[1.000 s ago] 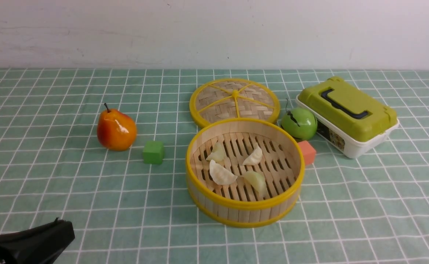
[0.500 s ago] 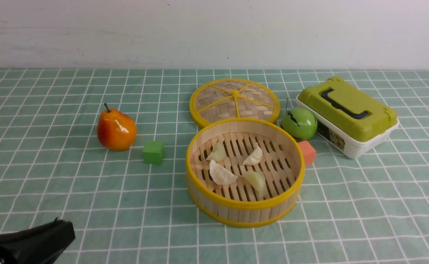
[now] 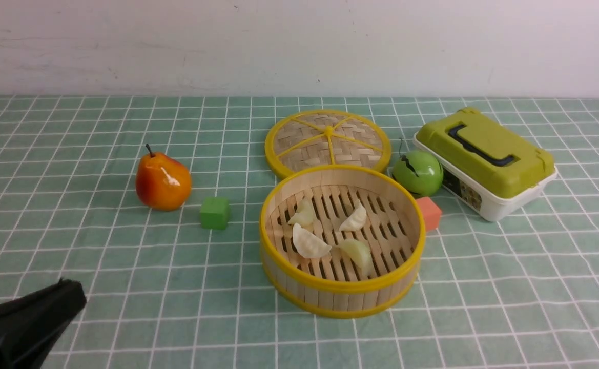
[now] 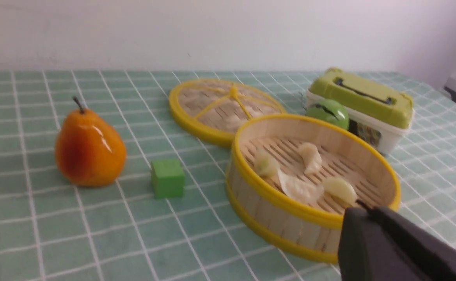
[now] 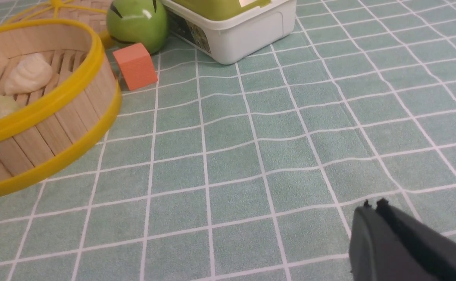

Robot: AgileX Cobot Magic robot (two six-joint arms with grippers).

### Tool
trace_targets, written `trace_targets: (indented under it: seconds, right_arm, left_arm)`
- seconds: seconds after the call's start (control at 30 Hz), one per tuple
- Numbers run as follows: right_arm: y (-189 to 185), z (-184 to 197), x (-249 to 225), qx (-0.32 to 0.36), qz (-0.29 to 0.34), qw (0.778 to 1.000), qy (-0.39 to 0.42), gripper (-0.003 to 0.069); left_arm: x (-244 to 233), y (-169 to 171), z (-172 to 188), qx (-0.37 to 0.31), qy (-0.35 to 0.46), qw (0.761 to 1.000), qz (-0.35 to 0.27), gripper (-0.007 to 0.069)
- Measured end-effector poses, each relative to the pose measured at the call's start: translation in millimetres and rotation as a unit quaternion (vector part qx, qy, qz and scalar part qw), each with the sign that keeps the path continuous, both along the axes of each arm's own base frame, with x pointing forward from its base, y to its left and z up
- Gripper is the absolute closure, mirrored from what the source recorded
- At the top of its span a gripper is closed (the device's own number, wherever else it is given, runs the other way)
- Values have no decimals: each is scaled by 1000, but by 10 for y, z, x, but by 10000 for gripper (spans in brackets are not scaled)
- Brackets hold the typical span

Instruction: Put the dumplings into the steamer on the table with the blue tablecloth.

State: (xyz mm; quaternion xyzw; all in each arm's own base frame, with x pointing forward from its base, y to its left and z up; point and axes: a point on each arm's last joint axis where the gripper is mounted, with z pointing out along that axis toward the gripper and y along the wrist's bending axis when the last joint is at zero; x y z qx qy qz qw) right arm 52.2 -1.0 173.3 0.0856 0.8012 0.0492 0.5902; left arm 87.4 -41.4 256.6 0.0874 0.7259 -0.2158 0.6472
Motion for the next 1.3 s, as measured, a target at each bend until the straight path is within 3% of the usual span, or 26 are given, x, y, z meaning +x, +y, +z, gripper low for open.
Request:
trace_targets:
  seconds: [0.27,0.43,0.73,1.3]
  right_arm:
    - [0,-1,0,0,0,1000,0,652]
    - [0,-1,0,0,0,1000,0,648]
    - [0,-1,0,0,0,1000,0,639]
    - [0,-1,0,0,0,1000,0,617]
  left_arm:
    - [-207,322,-409,0,-63,987,150,639]
    - [-282,406,-613,-17,-9,977,214,639]
    - [-344,451,-856,40,106,965,237,639]
    - [-347,442,-867,26,115,965,236,639]
